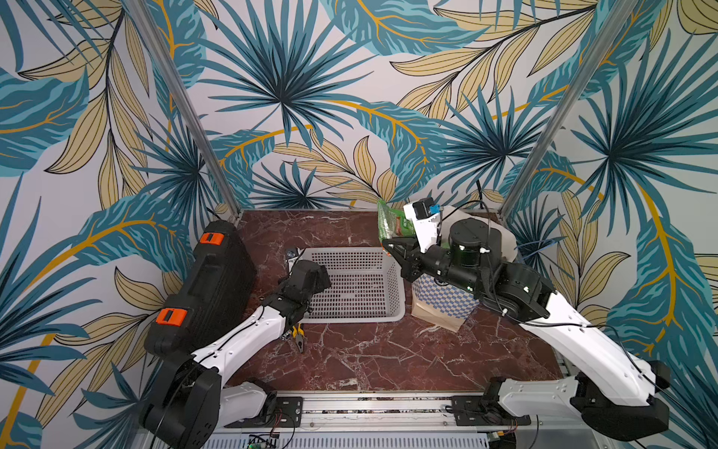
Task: Place the condiment packets inside the bag
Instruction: Place the condiment packet in the paper bag.
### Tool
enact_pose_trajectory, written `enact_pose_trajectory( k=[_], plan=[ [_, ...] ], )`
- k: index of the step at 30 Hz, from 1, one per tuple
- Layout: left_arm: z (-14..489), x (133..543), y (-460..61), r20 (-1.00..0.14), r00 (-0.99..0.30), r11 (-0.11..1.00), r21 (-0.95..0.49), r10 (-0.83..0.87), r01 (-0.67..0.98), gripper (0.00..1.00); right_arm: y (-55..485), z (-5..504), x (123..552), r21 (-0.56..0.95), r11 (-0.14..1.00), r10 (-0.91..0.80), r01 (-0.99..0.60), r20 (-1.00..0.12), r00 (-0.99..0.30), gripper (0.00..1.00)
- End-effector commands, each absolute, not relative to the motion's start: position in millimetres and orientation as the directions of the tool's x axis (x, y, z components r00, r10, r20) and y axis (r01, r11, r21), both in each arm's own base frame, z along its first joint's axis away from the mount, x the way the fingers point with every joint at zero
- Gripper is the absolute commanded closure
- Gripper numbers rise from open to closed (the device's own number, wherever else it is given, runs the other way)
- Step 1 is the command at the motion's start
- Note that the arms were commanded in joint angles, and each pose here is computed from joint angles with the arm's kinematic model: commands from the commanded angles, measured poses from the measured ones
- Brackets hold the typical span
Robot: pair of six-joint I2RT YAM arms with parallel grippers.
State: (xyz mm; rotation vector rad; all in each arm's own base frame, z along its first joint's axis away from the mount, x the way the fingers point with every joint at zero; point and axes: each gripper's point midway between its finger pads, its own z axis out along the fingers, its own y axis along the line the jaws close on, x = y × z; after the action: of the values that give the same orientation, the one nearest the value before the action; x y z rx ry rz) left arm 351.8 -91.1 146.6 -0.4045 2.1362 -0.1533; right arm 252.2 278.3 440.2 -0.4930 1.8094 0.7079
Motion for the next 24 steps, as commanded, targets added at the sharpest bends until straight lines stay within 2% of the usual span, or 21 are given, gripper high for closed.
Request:
enact_pose_trajectory(
  k=[1, 12, 17, 24],
  plan=[
    [147.8, 348.6, -91.0, -0.789, -0.509, 0.939, -0.269, -0.343, -0.216, 0.0, 250.3, 443.2, 255.2, 0.164, 0.806, -0.001, -0.569, -0.96, -0.278, 1.0],
    [147.1, 348.9, -92.3, -0.789, -0.511, 0.939, -0.271, -0.342, -0.21, 0.0, 154.1, 440.2, 261.8, 0.107, 0.961, 0.056, -0.256, -0.978, -0.199, 1.0],
    [147.4, 349.4, -94.1, -0.787, -0.513, 0.94, -0.276, -0.341, -0.202, 0.0, 127.2, 414.4, 277.4, 0.122, 0.982, 0.081, -0.145, -0.963, -0.258, 1.0],
    [150.7, 348.9, -95.4, -0.791, -0.512, 0.942, -0.277, -0.336, -0.19, 0.01, 117.7, 373.1, 305.2, 0.181, 0.978, 0.129, -0.102, -0.914, -0.386, 1.0]
  ],
)
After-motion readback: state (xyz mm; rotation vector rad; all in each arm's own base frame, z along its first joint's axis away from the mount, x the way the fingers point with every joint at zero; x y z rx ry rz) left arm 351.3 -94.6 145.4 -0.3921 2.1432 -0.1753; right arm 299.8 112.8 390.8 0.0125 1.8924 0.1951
